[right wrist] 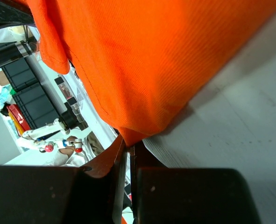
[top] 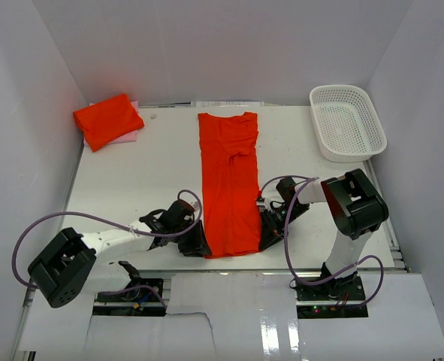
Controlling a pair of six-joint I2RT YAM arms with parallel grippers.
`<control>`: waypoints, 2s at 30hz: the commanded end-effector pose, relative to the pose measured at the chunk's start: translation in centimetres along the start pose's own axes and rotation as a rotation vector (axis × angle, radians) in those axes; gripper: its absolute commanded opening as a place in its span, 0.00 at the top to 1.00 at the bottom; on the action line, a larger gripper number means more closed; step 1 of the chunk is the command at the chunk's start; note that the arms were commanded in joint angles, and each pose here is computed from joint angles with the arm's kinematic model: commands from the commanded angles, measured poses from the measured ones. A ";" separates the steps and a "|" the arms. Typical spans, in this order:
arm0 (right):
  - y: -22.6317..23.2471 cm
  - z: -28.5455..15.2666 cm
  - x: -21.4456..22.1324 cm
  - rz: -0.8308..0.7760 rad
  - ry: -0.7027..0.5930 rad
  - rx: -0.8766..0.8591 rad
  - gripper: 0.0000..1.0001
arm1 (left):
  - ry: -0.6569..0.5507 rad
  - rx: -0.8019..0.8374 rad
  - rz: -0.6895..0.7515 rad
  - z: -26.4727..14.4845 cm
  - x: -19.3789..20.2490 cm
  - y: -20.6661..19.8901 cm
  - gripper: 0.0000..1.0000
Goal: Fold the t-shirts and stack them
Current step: Grab the bottom of the folded rectangular tshirt with both arms, then fold the folded rectangular tshirt in 1/3 of the way
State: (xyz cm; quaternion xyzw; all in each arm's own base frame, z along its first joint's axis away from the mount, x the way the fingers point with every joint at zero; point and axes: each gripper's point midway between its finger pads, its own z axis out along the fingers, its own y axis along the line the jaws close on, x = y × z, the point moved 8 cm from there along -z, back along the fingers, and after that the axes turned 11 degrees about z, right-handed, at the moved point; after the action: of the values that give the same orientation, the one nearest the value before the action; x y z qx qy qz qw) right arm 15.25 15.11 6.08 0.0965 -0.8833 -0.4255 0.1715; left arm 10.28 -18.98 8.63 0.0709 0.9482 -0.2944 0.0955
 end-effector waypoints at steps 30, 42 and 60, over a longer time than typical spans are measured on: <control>1.7 -1.2 0.1 -0.087 -0.046 -0.013 0.92 | 0.057 0.055 -0.013 -0.3 -0.2 -1.6 1.00; 3.3 -2.6 0.0 -0.214 -0.136 0.011 0.92 | -0.017 0.044 -0.001 -1.5 -2.5 -1.6 1.00; 4.3 -4.2 -1.3 -0.242 -0.205 -0.038 0.92 | -0.108 0.120 0.025 -2.6 -6.6 -3.3 1.00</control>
State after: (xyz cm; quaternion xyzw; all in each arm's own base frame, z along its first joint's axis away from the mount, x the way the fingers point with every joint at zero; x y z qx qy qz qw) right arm 16.58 14.79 10.33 0.1512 -0.8823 -0.4427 0.0520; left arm 14.68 -19.95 12.39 0.0620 0.9342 -0.3286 0.1243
